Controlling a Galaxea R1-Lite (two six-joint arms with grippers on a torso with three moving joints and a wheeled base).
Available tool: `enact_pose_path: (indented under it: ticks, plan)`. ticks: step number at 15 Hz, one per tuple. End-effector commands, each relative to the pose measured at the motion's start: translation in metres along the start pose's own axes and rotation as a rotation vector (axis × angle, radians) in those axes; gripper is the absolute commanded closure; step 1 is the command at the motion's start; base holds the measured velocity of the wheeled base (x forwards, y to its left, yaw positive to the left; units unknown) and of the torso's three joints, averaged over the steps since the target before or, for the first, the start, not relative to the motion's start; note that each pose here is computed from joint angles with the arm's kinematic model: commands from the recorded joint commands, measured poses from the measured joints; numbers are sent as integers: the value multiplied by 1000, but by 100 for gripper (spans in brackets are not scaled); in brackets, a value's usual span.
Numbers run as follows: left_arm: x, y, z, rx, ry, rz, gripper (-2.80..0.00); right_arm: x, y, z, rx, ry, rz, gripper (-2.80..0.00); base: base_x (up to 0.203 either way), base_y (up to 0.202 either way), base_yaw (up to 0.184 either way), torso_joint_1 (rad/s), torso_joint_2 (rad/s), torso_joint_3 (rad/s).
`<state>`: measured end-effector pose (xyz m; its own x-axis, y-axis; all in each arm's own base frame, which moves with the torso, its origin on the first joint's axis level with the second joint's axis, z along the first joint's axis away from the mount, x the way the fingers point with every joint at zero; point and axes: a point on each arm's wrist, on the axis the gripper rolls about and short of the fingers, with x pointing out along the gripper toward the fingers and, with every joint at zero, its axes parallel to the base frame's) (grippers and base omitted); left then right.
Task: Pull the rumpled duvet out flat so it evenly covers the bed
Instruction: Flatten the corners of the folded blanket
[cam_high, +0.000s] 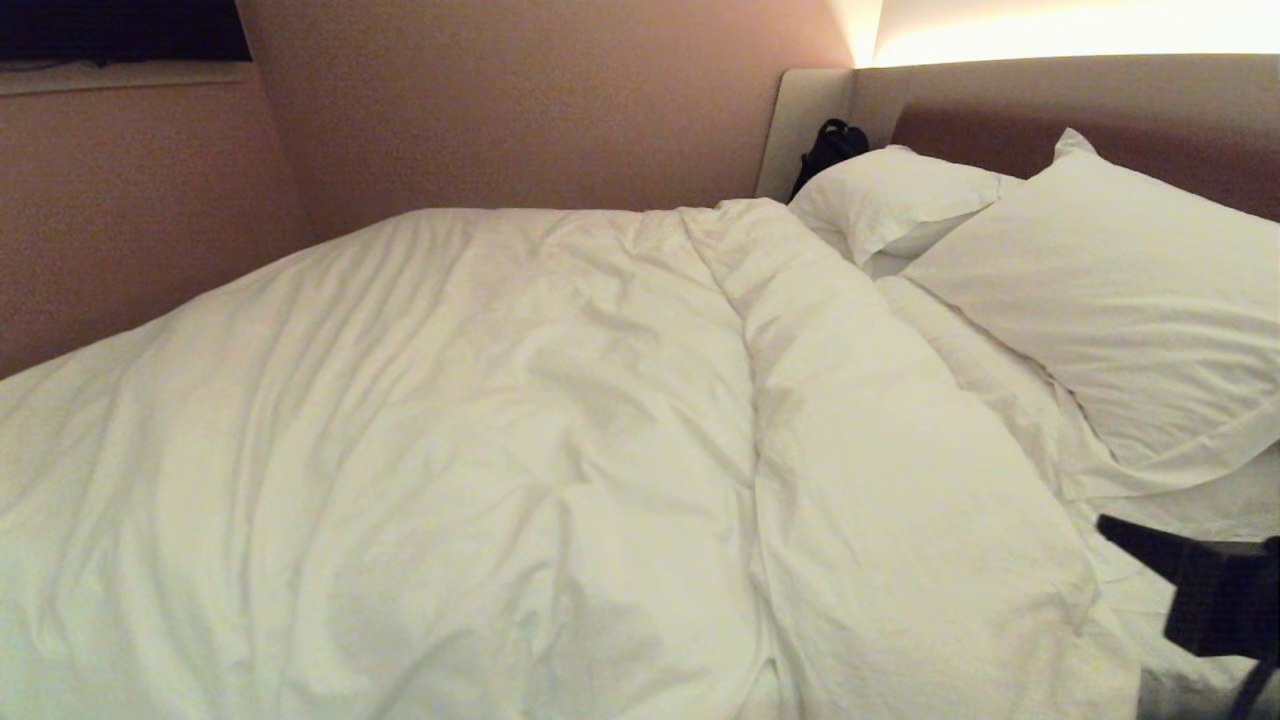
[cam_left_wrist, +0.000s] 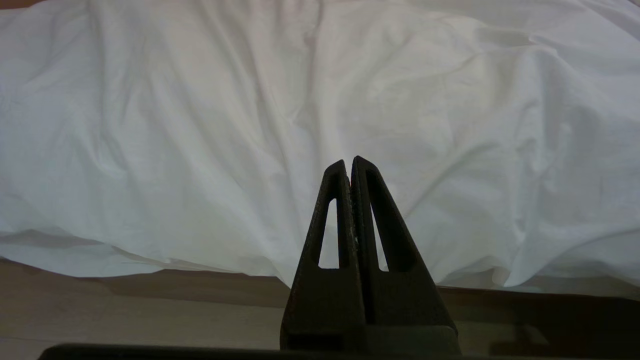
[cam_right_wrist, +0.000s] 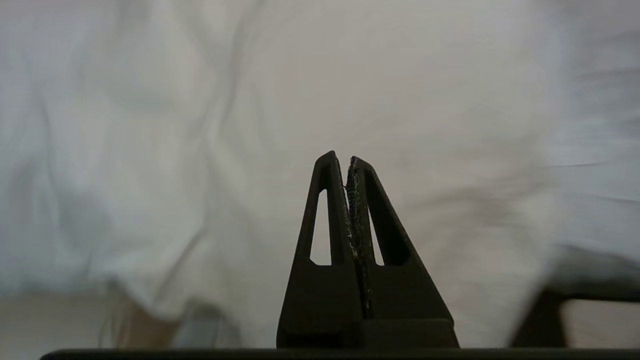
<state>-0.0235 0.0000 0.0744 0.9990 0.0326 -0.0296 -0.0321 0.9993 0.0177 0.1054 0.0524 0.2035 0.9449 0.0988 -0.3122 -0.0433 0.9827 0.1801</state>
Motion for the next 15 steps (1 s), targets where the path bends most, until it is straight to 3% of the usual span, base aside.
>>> enact_pose_path:
  ticks: [1,4,8,15]
  plan:
    - [0,0,0,0,1,1,0,-43,-27,-6,33,-101,-167,0,0,0,0,0,0,0]
    - [0,0,0,0,0,1,0,-84,-53,-19,89,-187,-296,0,0,0,0,0,0,0]
    - [0,0,0,0,1,1,0,-121,-67,-41,125,-286,-444,0,0,0,0,0,0,0]
    - [0,0,0,0,0,1,0,-126,-71,-56,105,-310,-455,0,0,0,0,0,0,0]
